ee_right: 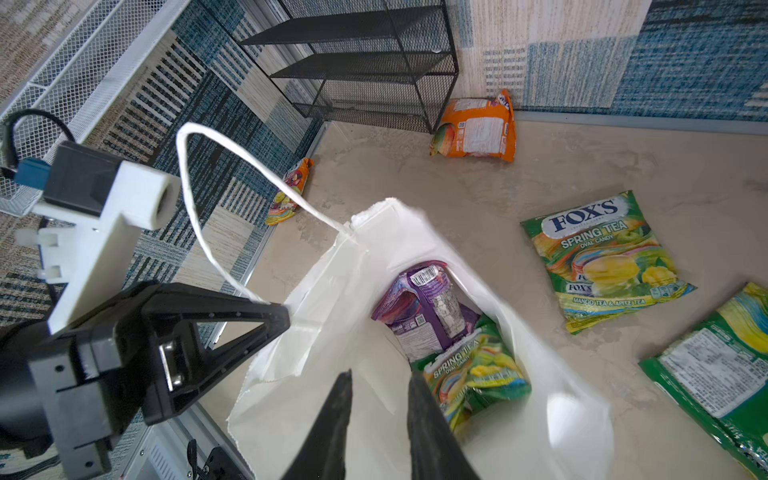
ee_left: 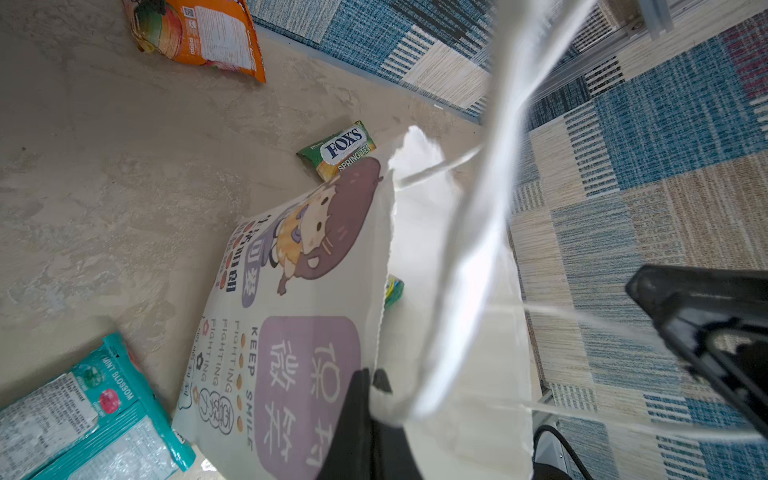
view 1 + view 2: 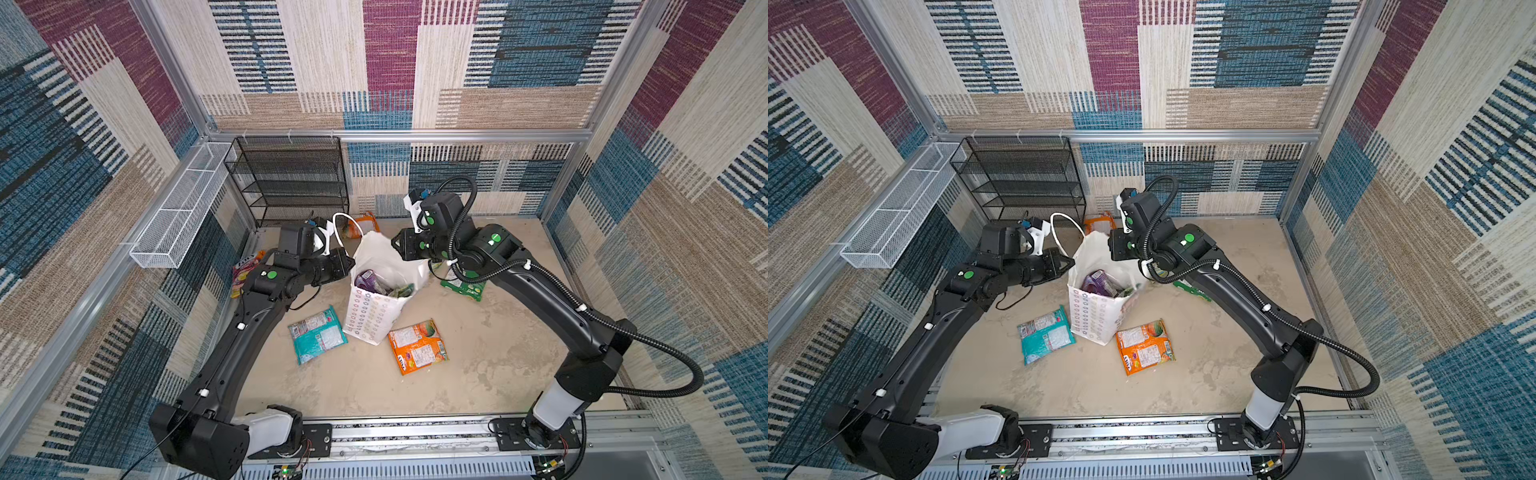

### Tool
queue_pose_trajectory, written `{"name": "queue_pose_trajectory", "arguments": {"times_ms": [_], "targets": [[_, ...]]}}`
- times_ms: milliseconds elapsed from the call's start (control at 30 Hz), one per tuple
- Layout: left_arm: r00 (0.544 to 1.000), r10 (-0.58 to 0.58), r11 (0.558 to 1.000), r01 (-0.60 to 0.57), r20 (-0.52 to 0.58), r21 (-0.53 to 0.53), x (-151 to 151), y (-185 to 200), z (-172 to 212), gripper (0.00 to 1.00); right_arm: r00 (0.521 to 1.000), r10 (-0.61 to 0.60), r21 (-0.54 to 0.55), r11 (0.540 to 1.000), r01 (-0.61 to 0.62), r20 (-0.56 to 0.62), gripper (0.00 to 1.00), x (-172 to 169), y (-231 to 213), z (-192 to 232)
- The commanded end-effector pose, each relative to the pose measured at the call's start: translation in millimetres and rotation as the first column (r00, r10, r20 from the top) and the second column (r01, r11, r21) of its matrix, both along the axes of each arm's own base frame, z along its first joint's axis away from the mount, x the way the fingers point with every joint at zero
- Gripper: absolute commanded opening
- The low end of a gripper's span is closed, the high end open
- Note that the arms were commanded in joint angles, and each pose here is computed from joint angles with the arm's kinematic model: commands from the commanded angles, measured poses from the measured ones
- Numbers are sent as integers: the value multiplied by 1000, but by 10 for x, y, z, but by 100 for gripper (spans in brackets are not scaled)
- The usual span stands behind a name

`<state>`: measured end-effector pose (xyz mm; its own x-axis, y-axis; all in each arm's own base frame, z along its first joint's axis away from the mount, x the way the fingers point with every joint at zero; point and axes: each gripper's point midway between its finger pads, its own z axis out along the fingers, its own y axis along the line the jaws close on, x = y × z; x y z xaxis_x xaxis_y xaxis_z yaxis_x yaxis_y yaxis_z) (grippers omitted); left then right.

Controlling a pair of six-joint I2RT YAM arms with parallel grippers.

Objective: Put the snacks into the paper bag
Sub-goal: 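Release the green FOX'S packet into the bag and raise the right gripper, then move the right gripper down to the green spring tea packet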

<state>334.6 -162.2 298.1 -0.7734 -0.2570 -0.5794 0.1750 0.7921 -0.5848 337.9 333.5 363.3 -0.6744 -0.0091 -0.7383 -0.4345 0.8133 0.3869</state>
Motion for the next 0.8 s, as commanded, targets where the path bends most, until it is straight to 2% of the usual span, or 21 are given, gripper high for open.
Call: {"name": "queue_pose_trajectory", "arguments": {"times_ms": [0,133,333,533,700,767], "targets": [[999,-4,1000,5,42,-14,57,-25,79,0,997,-20,38,999,17,79,32,7,-60,293],[999,-3,1000,3,40,-14,61,-24,76,0,991,-62,26,998,60,118,43,2,-205,412],[999,-3,1000,3,41,-12,61,-23,74,0,970,-181,-34,981,189,161,67,22,-546,464],[999,-2,1000,3,41,-10,54,-18,77,0,936,-272,-33,958,286,224,100,-41,-947,560],[999,0,1000,1,42,-7,54,-12,76,0,906,-360,20,931,365,222,100,-17,-1415,444],[999,-1,1000,1,43,-6,53,-11,79,0,903,-384,54,923,381,192,100,41,-1626,260]]}}
